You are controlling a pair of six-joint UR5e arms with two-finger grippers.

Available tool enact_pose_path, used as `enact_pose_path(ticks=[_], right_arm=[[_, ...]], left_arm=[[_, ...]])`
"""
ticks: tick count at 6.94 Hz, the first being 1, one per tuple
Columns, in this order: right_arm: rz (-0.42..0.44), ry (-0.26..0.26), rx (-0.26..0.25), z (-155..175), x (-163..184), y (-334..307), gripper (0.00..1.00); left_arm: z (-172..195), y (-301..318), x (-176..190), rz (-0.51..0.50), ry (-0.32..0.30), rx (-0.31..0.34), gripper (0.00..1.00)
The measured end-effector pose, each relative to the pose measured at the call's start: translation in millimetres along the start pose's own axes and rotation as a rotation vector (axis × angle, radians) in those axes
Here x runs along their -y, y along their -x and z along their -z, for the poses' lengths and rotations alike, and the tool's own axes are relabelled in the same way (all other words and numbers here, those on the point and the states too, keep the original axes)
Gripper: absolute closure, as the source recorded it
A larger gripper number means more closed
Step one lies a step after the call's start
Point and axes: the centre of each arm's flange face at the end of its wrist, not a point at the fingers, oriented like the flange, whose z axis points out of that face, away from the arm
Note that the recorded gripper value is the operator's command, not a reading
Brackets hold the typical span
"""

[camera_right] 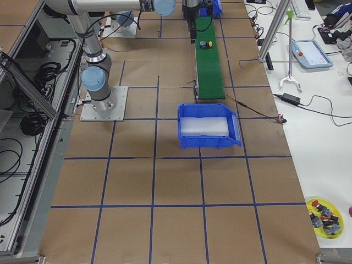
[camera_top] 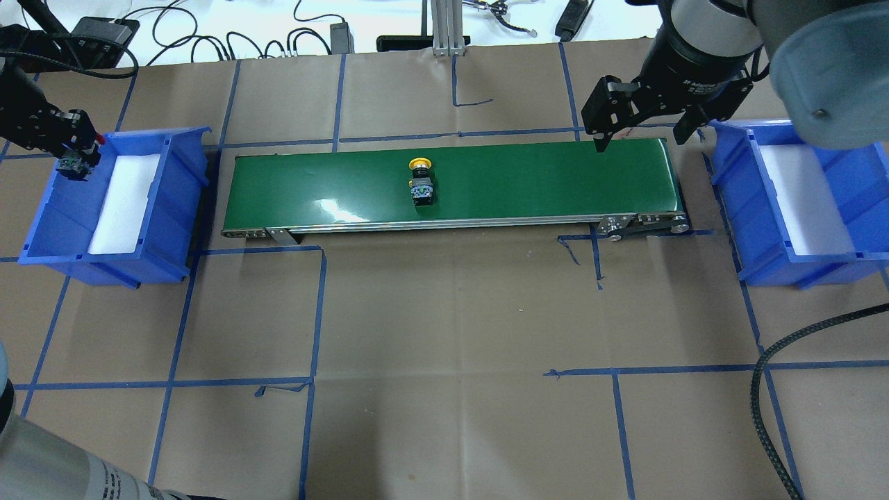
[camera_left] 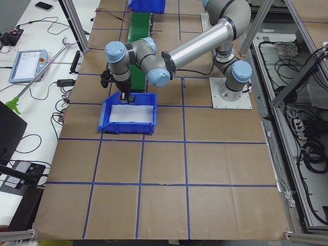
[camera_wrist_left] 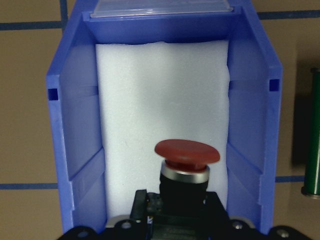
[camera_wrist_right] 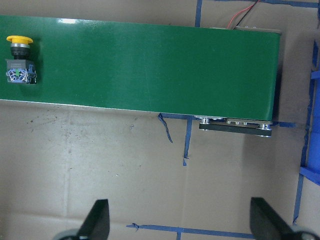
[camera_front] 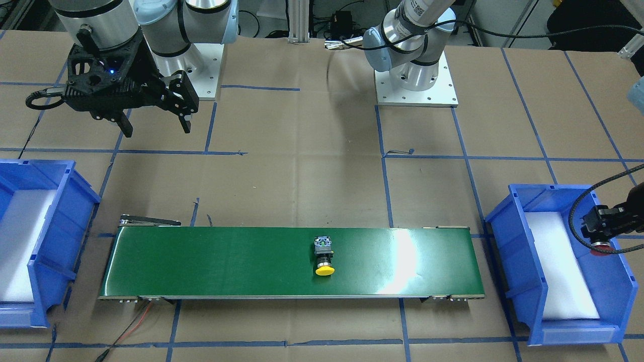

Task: Transport two buttons from left to right
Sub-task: 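Lift the red button and carry it onto the conveyor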

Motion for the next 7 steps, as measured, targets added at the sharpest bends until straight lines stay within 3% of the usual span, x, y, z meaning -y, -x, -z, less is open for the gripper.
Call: enact_pose_path(ticks=[5,7], right_arm=[[-0.002,0.001,0.000,-0.3,-0.1,0.0,0.00],[-0.002,0.002,0.000,-0.7,-0.2,0.0,0.00]], left_arm=[[0.3,-151.2,21.7,0.116,0.005,0.000,0.94],[-19.1,-190.7,19.1,0.162,0.027,-0.008,0.94]])
